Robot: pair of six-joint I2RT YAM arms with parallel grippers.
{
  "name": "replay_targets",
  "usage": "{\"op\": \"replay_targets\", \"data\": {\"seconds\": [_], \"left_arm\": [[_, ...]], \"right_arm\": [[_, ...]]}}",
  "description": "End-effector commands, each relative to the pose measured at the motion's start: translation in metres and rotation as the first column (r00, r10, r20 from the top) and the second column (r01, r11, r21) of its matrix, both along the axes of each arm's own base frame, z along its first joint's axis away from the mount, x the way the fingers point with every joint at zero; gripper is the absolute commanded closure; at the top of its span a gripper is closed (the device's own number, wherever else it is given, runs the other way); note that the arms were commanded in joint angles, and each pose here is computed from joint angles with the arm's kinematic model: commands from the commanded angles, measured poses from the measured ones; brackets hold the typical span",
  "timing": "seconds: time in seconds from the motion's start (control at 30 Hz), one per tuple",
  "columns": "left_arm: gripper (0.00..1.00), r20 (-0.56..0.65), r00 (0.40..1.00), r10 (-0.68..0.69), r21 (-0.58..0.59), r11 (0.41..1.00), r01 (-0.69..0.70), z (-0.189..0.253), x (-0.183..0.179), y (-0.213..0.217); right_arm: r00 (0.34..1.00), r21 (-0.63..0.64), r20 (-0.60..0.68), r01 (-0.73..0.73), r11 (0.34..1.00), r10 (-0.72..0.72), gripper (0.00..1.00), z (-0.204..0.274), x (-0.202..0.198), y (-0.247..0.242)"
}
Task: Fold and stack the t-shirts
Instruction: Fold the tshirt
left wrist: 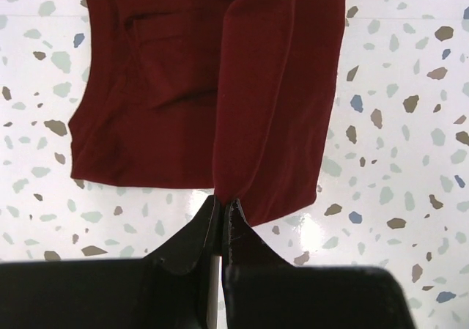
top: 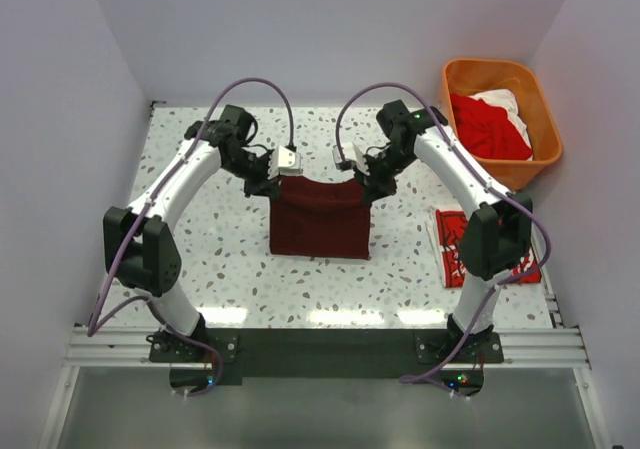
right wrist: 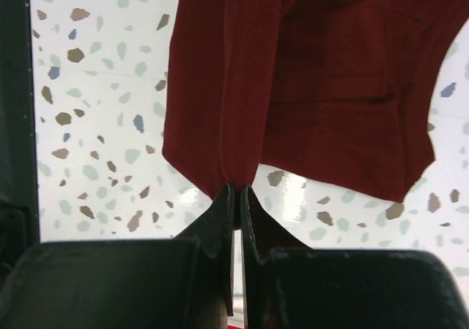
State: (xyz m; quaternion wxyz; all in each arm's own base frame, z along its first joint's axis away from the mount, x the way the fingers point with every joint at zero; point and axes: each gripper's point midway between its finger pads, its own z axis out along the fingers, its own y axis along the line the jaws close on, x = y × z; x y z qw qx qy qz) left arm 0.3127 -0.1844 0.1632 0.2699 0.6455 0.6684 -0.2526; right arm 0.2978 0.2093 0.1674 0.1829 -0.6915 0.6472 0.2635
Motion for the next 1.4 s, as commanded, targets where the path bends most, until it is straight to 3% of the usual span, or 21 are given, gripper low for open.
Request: {"op": "replay_targets", "data": {"seconds": [0.0, 0.57, 0.93, 1.17, 1.37], "left_arm": [[1.00, 0.012, 0.999, -0.040, -0.018, 0.999, 0.040, 0.009, 0.015, -0.001], [1.00, 0.049, 0.999, -0.006, -0.029, 1.000, 0.007, -0.012, 0.115, -0.005], [0.99, 0.052, 0.985, 0.162, -0.058, 0.986, -0.159, -0.079, 0.186, -0.019], [1.00, -0.056, 0.973, 0.223, -0.006, 0.975, -0.223, -0.127, 0.180, -0.015], [1.00, -0.094, 0.979, 0.182, 0.002, 0.983, -0.183, -0.119, 0.140, -0.010]], "right_arm": [[0.999, 0.000, -0.018, -0.029, 1.000, 0.029, 1.00, 0.008, 0.007, -0.005], [1.000, -0.026, -0.019, 0.011, 1.000, -0.011, 1.00, -0.038, 0.095, -0.015], [0.988, -0.096, 0.078, 0.143, 0.985, -0.136, 1.00, -0.118, 0.161, -0.026], [0.981, -0.124, 0.097, 0.177, 0.976, -0.166, 1.00, -0.146, 0.175, -0.027], [0.993, -0.154, 0.058, 0.110, 0.982, -0.102, 1.00, -0.147, 0.138, -0.022]]}}
